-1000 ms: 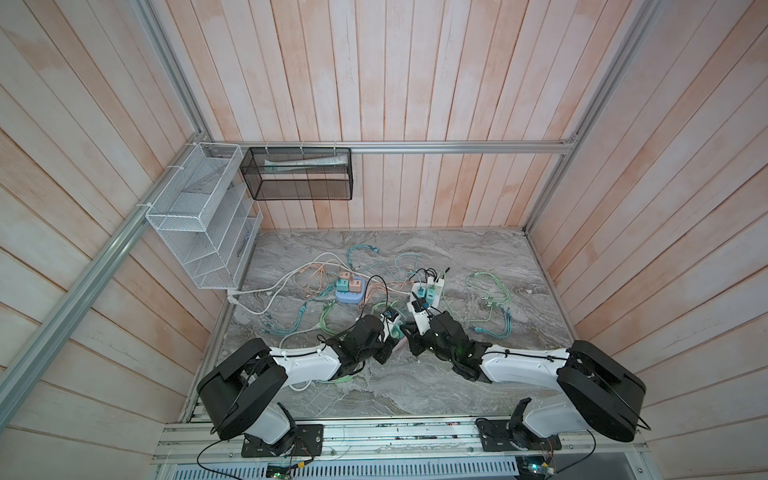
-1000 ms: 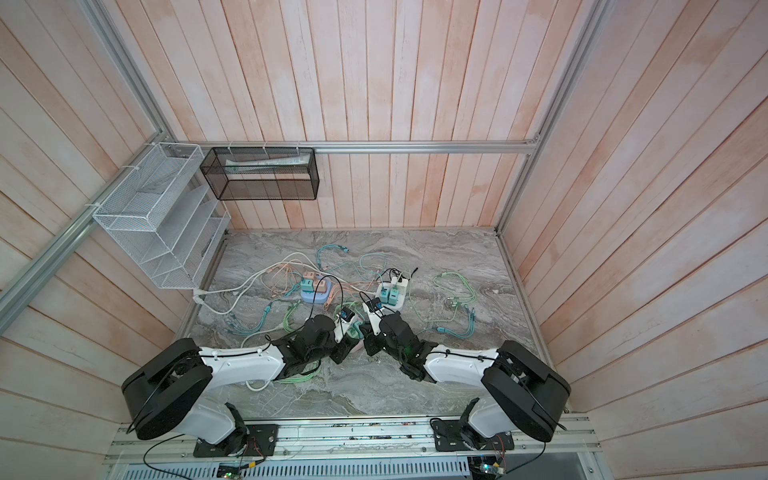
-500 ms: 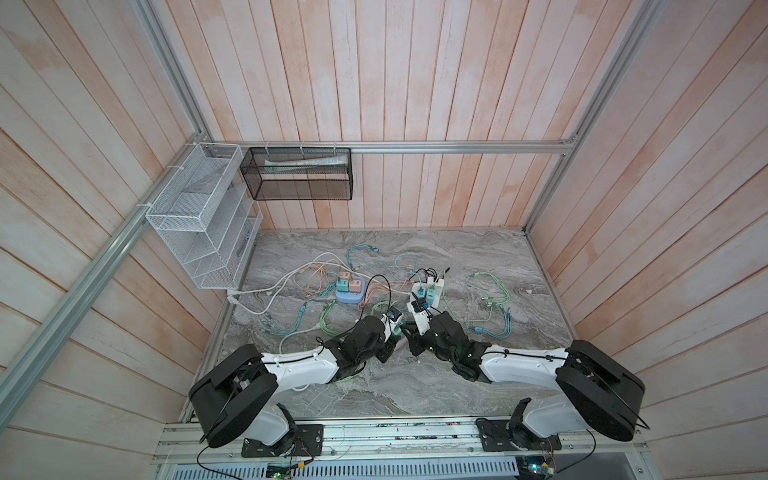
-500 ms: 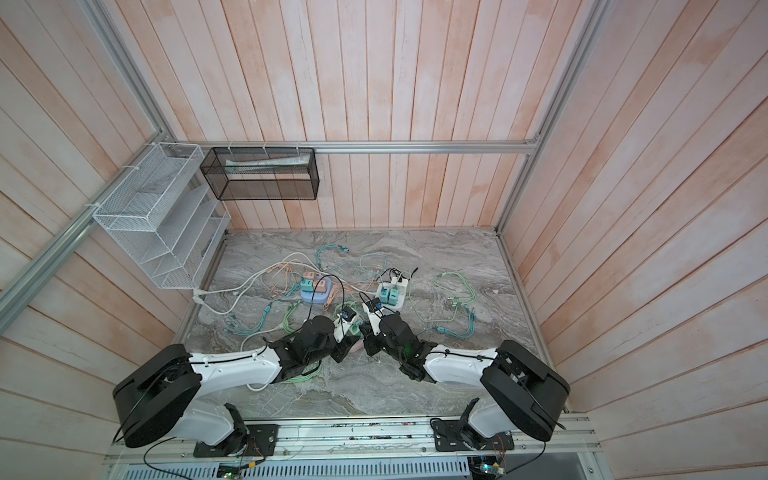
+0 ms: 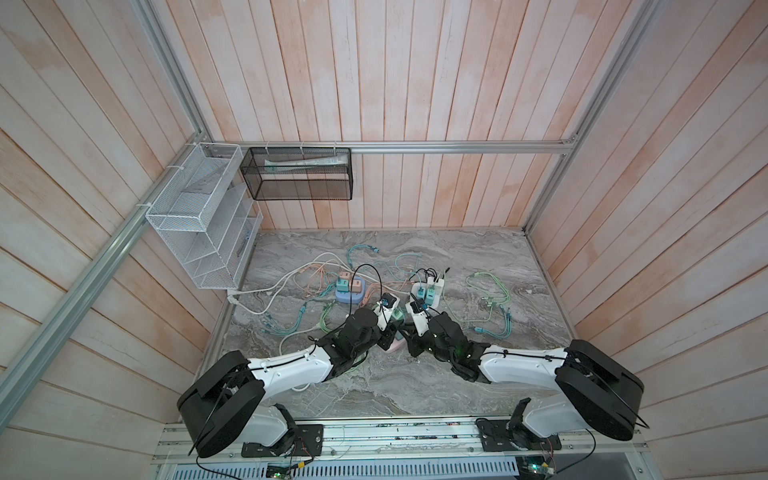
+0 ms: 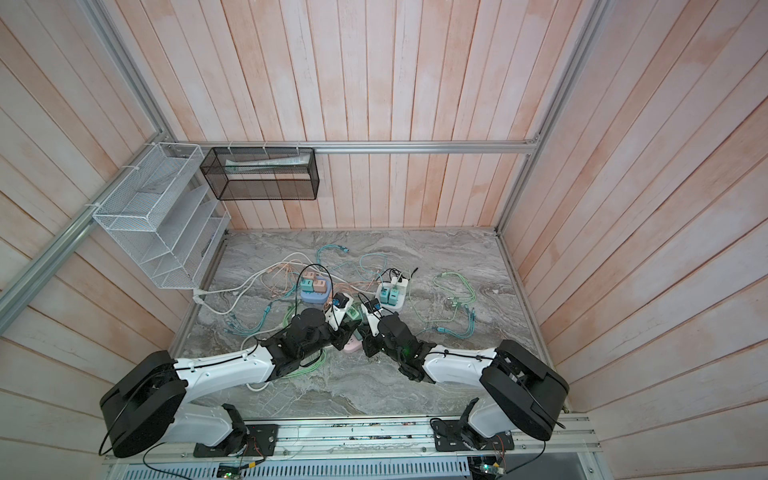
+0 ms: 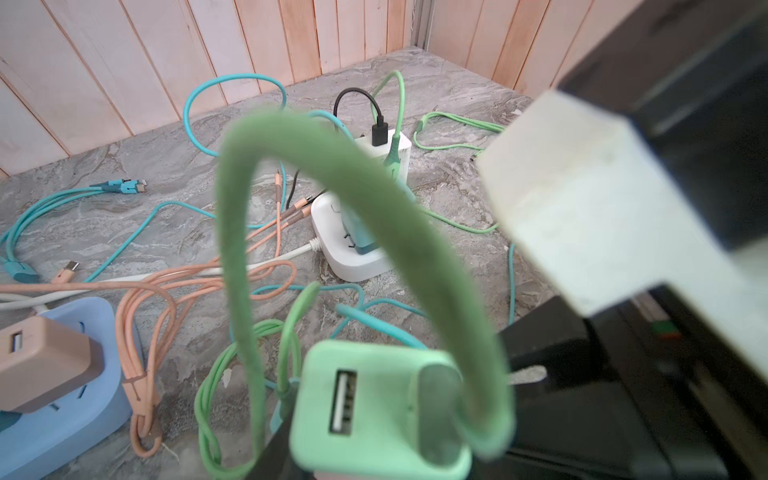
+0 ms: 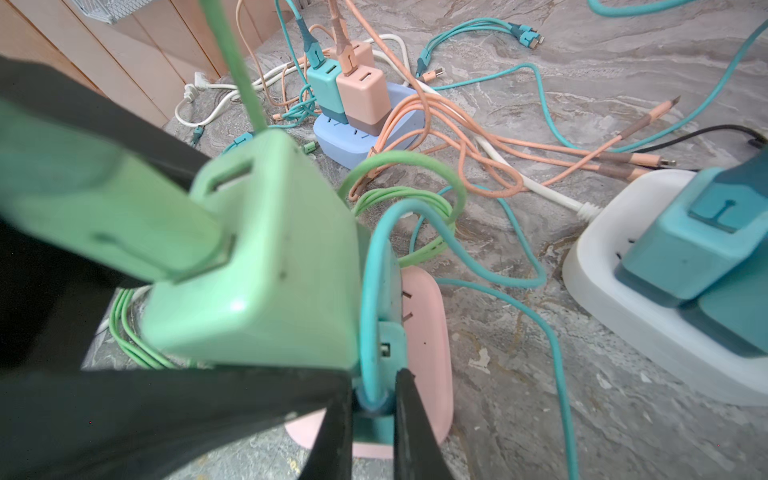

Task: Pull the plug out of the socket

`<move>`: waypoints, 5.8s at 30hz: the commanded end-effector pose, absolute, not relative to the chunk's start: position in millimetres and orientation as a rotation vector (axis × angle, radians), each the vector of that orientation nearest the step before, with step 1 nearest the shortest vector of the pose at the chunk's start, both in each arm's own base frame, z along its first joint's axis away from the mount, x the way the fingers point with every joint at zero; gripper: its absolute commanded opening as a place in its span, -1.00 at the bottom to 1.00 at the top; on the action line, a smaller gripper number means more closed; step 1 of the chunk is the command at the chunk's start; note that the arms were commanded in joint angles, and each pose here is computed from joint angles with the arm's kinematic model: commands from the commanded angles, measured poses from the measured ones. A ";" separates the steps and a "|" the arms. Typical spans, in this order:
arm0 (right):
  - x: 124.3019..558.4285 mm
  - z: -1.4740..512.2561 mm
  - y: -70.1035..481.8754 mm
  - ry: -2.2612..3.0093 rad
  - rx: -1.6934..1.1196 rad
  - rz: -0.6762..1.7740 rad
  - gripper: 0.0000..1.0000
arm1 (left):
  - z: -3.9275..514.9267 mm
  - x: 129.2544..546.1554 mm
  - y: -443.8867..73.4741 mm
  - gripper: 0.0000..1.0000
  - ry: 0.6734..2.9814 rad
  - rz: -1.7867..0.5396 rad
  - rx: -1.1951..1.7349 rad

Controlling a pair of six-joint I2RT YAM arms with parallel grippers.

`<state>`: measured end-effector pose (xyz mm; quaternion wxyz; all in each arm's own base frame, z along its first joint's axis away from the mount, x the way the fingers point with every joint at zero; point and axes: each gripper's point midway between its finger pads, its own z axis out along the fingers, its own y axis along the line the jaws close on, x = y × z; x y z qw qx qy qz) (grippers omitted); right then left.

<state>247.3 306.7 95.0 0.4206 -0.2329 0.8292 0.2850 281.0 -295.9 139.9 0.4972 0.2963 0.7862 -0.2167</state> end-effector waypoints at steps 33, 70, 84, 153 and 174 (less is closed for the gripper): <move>221.1 13.8 251.0 2.440 -0.528 0.460 -0.69 | 85.5 275.1 -194.3 -0.63 2.230 -0.538 0.125; 225.4 39.4 265.7 2.346 -0.603 0.520 -0.55 | 90.4 272.9 -157.8 0.80 2.308 -0.395 -0.138; 224.2 42.2 263.2 2.346 -0.604 0.515 -0.49 | 90.5 287.8 -171.8 0.72 2.373 -0.428 -0.089; 258.5 65.0 301.3 2.278 -0.658 0.440 -0.80 | 26.2 281.8 -238.7 0.42 2.580 -0.292 0.445; 270.7 72.6 304.8 2.322 -0.556 0.377 -1.00 | 16.3 276.4 -242.8 0.42 2.590 -0.229 0.437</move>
